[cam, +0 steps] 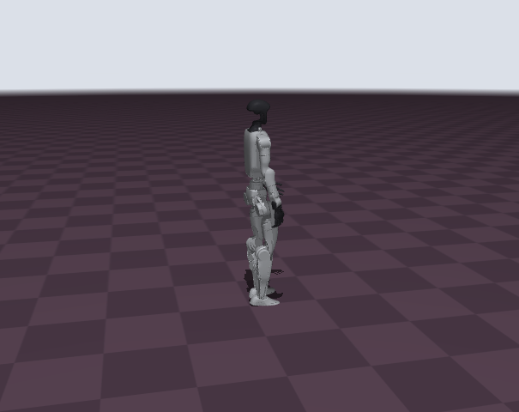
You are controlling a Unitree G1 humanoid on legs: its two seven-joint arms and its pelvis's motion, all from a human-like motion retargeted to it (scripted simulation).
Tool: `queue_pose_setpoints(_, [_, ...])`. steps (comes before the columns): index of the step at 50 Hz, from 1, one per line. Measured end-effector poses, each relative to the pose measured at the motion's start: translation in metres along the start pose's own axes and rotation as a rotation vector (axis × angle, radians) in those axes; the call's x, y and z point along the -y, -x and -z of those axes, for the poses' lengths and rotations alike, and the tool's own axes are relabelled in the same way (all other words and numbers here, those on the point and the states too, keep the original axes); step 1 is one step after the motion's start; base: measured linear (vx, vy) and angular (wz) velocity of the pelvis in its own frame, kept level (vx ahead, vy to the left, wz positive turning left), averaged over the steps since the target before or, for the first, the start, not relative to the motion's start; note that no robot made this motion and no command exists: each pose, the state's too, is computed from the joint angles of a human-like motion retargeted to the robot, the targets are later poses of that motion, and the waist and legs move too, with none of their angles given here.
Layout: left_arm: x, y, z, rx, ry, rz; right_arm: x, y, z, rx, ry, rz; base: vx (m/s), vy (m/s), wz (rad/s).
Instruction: In place motions
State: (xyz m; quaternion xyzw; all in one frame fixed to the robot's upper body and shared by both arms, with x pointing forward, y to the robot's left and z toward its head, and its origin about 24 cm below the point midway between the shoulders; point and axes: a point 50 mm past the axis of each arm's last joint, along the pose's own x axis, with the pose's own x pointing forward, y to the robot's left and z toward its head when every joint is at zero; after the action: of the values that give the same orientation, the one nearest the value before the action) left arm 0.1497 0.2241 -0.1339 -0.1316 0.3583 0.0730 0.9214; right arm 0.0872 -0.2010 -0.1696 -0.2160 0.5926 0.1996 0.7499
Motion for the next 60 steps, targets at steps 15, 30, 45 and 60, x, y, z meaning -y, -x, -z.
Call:
queue_pose_setpoints(15, [-0.023, 0.092, 0.143, -0.714, -0.066, -0.338, -0.01, 0.006, 0.043, -0.145, -0.119, -0.028, 0.02, -0.11, 0.35])
queue_pose_setpoints(30, [0.001, 0.157, 0.201, -0.964, 0.184, -0.279, -0.075, 0.042, 0.14, -0.572, -0.305, -0.142, 0.05, -0.05, 0.15])
queue_pose_setpoints(45, [-0.01, 0.111, 0.167, -0.834, 0.03, -0.193, -0.028, 0.013, 0.074, -0.328, -0.06, -0.065, 0.0, 0.0, 0.0])
queue_pose_setpoints(60, [-0.008, 0.096, 0.154, -0.799, -0.002, -0.083, -0.032, 0.002, 0.034, -0.185, -0.163, -0.102, 0.0, 0.0, 0.0])
